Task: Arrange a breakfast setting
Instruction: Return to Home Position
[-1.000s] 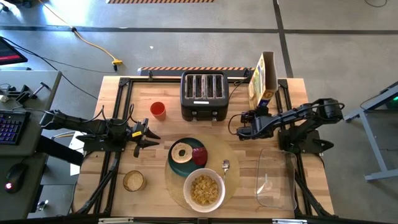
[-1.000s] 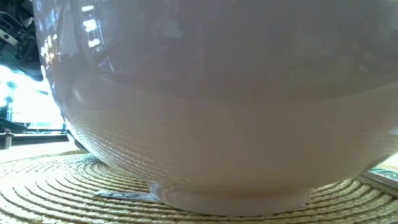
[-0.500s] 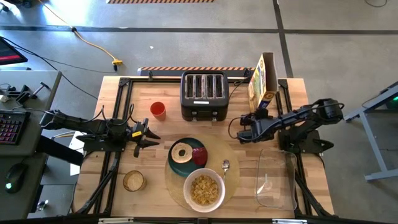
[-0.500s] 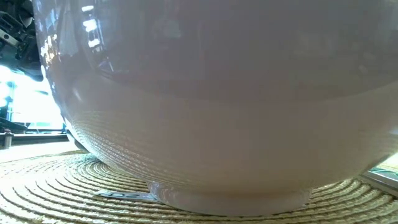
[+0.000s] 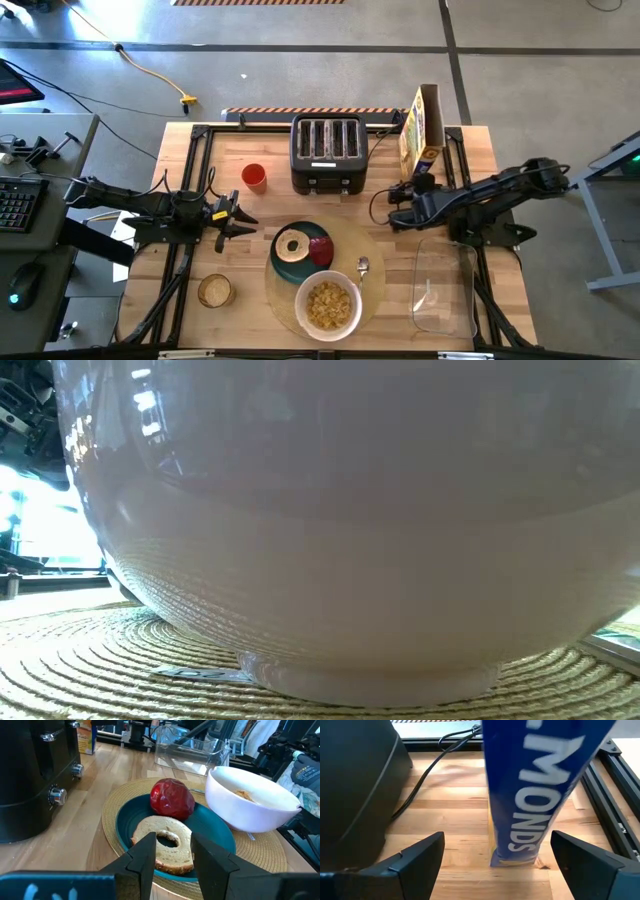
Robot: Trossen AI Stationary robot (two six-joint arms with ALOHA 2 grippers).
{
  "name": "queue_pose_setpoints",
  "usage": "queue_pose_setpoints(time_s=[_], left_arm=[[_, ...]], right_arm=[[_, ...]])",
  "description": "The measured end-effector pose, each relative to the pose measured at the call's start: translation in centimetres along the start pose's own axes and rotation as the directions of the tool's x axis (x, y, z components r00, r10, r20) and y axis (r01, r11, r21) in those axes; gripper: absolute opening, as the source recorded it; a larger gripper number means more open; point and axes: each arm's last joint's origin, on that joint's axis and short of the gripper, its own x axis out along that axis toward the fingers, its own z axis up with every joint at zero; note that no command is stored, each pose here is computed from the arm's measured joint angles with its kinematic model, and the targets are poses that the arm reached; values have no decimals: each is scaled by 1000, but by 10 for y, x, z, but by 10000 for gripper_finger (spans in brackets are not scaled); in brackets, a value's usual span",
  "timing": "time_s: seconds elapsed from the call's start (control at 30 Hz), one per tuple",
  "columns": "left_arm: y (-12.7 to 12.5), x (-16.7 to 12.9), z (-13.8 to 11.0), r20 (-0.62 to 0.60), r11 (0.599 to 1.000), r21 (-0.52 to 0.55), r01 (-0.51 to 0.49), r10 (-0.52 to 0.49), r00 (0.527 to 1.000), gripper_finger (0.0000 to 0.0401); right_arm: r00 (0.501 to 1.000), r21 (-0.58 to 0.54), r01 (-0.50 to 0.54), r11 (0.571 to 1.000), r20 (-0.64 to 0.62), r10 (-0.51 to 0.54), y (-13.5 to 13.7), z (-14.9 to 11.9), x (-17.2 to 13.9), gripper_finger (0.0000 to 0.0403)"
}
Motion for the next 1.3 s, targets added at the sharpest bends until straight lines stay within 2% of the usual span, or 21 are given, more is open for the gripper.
queue_pose_setpoints(time_s=[0.17, 0.53, 0.77, 1.07, 1.3], left_arm=[[0, 0, 0, 0, 1000, 0, 0, 0, 1000, 113], [0, 0, 0, 0, 1000, 0, 0, 0, 1000, 113], [0, 0, 0, 0, 1000, 0, 0, 0, 1000, 113], [0, 0, 0, 0, 1000, 0, 0, 0, 1000, 113], [0, 0, 0, 0, 1000, 0, 0, 0, 1000, 113]], right_arm=[[999, 8, -22, 1000, -24, 22, -5, 4, -7, 346], [983, 8, -63, 998, -171, 63, -11, -2, -22, 347], [964, 27, -178, 984, -197, 180, -10, -10, -38, 347], [912, 26, -376, 926, -164, 375, 1, -8, -53, 347], [828, -4, -551, 835, -132, 546, 12, 7, -67, 347]])
